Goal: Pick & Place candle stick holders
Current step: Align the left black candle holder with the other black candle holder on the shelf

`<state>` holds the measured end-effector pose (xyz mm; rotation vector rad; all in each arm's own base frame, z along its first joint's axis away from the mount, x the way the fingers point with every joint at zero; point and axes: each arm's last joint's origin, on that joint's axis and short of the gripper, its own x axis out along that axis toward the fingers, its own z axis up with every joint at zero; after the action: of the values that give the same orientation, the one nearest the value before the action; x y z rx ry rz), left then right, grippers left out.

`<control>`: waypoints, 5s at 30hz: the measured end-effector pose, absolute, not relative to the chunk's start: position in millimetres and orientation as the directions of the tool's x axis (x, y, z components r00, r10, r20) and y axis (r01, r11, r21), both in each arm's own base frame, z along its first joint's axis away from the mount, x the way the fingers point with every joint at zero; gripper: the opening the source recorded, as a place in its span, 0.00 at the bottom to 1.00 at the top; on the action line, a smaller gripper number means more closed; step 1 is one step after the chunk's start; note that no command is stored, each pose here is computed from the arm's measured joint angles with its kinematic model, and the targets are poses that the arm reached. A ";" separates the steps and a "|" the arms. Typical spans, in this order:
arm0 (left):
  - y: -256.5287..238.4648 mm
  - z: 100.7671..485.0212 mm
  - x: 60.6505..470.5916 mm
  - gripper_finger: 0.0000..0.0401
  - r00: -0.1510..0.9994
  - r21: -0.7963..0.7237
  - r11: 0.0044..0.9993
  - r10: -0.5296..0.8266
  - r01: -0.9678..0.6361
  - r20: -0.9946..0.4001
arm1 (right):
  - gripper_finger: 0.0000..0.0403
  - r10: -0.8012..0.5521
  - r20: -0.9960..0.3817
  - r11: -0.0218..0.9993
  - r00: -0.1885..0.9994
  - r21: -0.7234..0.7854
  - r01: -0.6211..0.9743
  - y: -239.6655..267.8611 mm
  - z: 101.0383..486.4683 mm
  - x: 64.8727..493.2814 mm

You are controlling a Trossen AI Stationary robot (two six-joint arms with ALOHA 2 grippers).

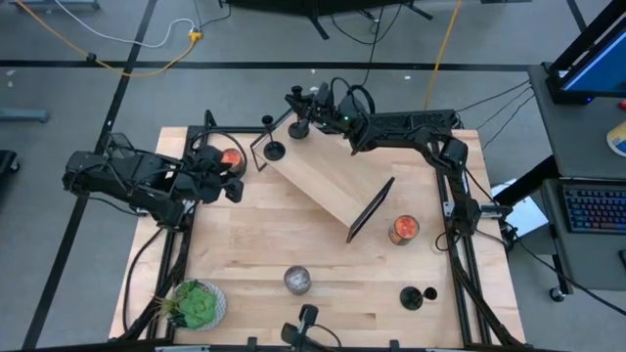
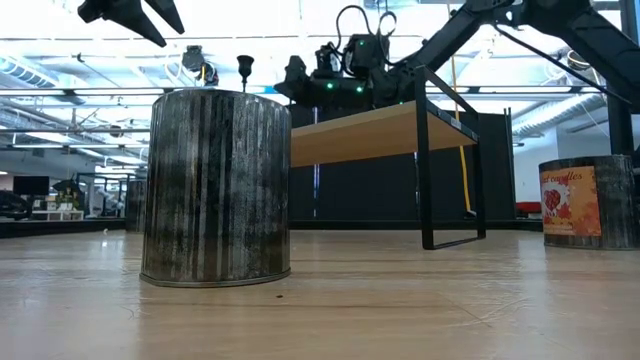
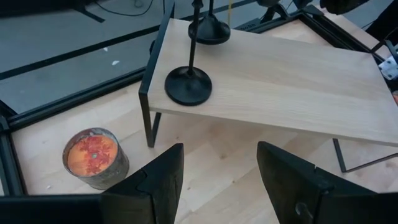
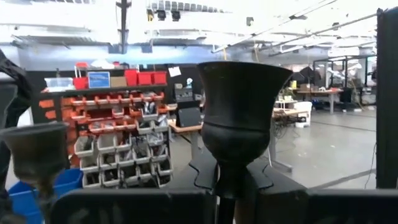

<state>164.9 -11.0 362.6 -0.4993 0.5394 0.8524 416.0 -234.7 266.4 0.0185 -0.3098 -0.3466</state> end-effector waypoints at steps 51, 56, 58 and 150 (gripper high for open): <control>-8.2 362.2 165.7 0.52 0.534 -0.172 0.569 0.564 -0.804 -0.629 | 0.31 -0.240 0.281 0.967 0.929 -0.012 0.253 -225.6 251.3 426.2; -8.2 362.2 165.7 0.52 0.534 -0.172 0.569 0.564 -0.804 -0.630 | 0.33 -0.242 0.275 0.967 0.931 -0.010 0.254 -226.0 250.8 426.1; -8.2 362.2 165.7 0.52 0.534 -0.172 0.570 0.564 -0.804 -0.630 | 0.35 -0.245 0.249 0.967 0.937 -0.004 0.254 -226.5 248.4 426.6; -3.4 189.7 103.5 0.52 0.792 -0.417 0.709 0.337 -0.569 -0.508 | 0.09 -0.287 0.095 0.958 0.953 0.048 0.284 -213.6 302.0 402.7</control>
<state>103.5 -3.4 189.7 -0.5936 0.4174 0.5193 402.7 -213.6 302.0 0.0337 -0.1018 -0.2901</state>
